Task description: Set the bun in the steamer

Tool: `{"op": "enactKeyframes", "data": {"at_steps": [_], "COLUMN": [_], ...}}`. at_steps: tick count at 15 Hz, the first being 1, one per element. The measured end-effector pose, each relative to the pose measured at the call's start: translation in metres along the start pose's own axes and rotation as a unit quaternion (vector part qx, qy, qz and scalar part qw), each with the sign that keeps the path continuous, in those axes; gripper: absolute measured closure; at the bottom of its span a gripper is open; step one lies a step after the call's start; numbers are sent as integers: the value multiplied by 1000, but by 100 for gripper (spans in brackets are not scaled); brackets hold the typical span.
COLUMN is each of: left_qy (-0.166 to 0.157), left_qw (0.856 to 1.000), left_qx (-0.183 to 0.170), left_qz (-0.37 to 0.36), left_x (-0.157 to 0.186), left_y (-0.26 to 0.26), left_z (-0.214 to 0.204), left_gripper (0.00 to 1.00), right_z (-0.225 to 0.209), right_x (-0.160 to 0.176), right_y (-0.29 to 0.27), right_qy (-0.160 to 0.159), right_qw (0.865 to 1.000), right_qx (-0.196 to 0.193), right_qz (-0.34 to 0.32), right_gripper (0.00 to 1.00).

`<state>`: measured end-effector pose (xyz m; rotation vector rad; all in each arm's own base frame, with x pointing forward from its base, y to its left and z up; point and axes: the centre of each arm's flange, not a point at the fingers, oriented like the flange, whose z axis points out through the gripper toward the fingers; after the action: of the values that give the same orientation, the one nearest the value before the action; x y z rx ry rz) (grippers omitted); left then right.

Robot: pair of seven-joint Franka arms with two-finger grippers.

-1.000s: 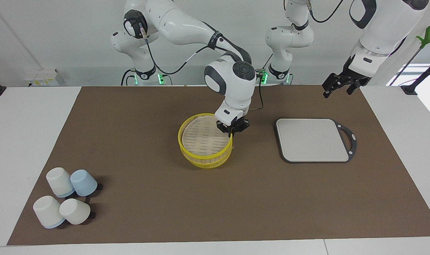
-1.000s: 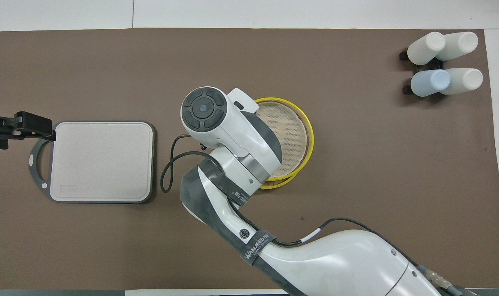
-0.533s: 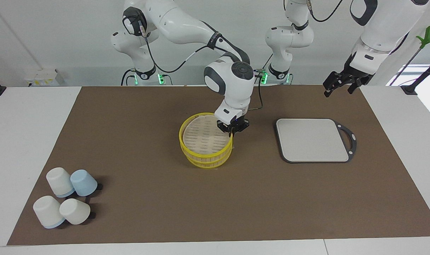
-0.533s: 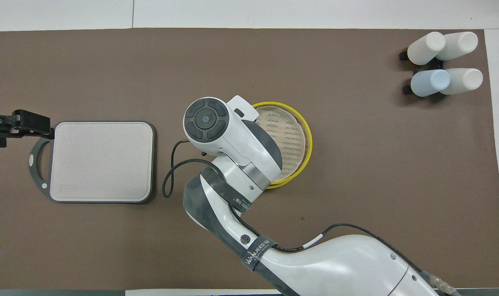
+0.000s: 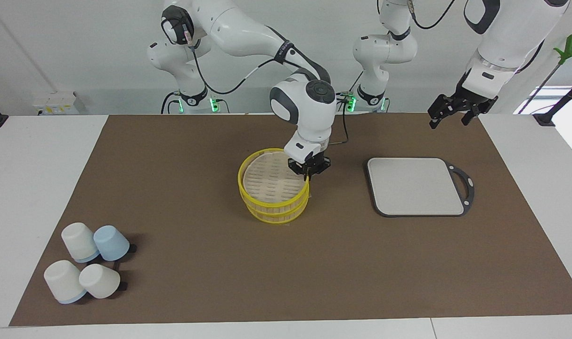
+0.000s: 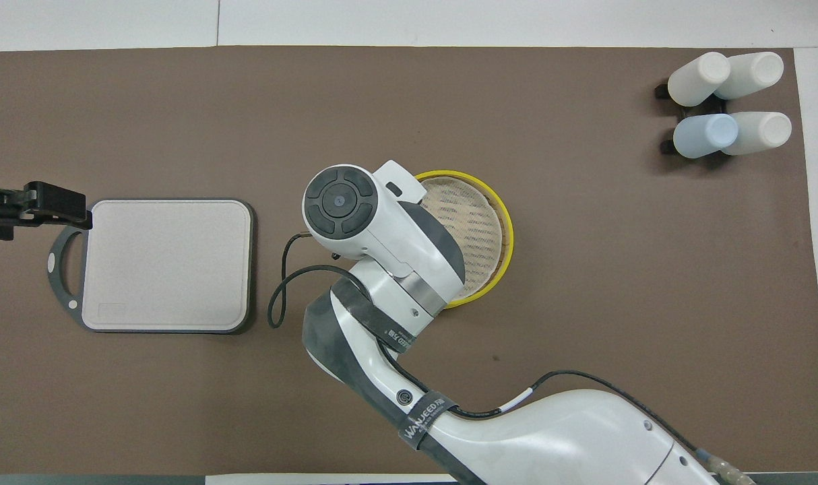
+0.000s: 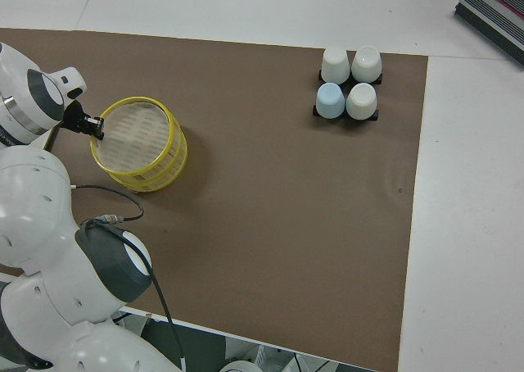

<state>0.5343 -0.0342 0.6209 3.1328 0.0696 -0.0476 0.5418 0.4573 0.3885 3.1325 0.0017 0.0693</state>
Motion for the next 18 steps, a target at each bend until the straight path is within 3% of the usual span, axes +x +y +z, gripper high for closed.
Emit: {"op": "enactKeyframes", "data": {"at_steps": [14,15,18], "left_qy": [1,1,1], "left_qw": [1000,1000,1000], "left_qx": [0,0,0], "left_qz": [7,7,7], "left_x": [0,0,0], "left_y": [0,0,0], "left_z": [0,0,0], "left_gripper": [0,0,0], "right_z": [6,7,11], "right_x": [-4,-5,-6], "right_y": [-1,-1,0], "right_qy": [9,9,6], "right_qw": [1000,1000,1000], "right_qx": [17,17,14], "right_qz": [5,4,4], "right_gripper": [91,85,53]}}
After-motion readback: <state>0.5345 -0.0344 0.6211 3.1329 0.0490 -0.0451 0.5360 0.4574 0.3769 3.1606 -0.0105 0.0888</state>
